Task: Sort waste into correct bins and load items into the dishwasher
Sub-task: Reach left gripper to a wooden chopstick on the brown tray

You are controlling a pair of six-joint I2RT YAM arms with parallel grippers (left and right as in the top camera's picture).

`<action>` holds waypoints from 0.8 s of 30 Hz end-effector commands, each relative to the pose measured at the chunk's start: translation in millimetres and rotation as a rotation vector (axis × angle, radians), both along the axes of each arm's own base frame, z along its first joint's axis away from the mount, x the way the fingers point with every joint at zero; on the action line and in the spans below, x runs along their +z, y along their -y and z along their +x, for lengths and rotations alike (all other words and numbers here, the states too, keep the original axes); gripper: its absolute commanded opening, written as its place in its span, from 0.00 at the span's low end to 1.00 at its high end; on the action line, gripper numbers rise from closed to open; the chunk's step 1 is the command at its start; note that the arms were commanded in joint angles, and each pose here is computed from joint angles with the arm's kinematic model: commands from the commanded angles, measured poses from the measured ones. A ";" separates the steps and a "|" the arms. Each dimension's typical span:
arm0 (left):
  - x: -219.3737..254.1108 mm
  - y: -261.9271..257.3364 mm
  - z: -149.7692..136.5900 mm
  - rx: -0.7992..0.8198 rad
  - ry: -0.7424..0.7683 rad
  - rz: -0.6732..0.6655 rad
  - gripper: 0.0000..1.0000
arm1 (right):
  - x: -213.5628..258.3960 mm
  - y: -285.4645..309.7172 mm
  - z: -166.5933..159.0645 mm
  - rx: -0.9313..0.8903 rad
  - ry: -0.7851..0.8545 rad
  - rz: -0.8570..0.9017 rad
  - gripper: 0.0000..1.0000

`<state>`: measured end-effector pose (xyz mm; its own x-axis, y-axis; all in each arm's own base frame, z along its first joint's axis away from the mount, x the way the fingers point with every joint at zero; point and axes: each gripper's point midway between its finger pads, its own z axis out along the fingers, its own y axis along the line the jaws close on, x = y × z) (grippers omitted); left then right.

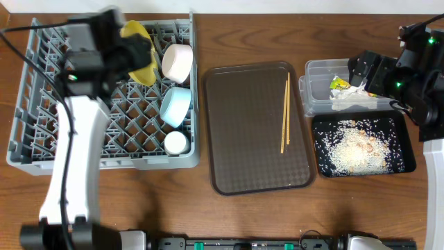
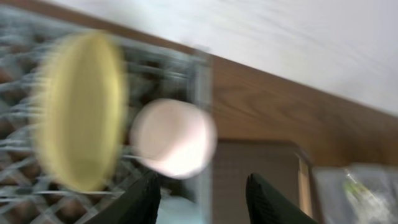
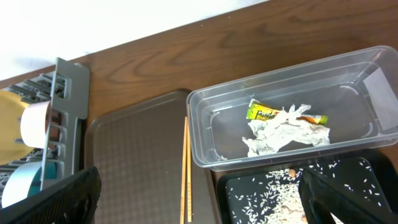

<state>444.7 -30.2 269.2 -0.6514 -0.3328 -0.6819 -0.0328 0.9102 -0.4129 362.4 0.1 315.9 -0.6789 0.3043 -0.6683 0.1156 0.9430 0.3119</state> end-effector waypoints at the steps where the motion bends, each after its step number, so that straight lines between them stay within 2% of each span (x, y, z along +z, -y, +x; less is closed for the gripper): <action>1: 5.9 68.4 -18.1 -0.083 -0.008 0.082 0.47 | 1.0 3.8 0.7 -0.018 0.000 0.002 0.99; 4: -19.9 124.5 -28.5 -0.169 -0.070 0.115 0.48 | 1.0 3.7 0.7 -0.018 0.000 0.002 0.99; 7: -64.5 183.5 -39.9 -0.263 -0.159 0.149 0.54 | 1.0 3.8 0.7 -0.018 0.000 0.002 0.99; 9: -91.5 211.1 -46.5 -0.318 -0.208 0.162 0.59 | 1.0 3.8 0.7 -0.018 0.000 0.002 0.99; 12: -127.4 246.2 -56.9 -0.403 -0.260 0.182 0.59 | 1.0 3.8 0.7 -0.018 0.000 0.002 0.99; 19: -195.7 308.8 -74.0 -0.535 -0.291 0.232 0.59 | 1.0 3.8 0.7 -0.018 0.000 0.002 0.99; 24: -217.7 320.8 -79.6 -0.581 -0.336 0.281 0.57 | 1.0 3.8 0.7 -0.018 0.000 0.002 0.99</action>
<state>361.8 -344.2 59.7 -0.8661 0.2535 -0.4308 0.3832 0.8901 -0.2467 362.4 0.1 315.9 -0.6789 0.3043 -0.6683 0.1156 0.9430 0.3119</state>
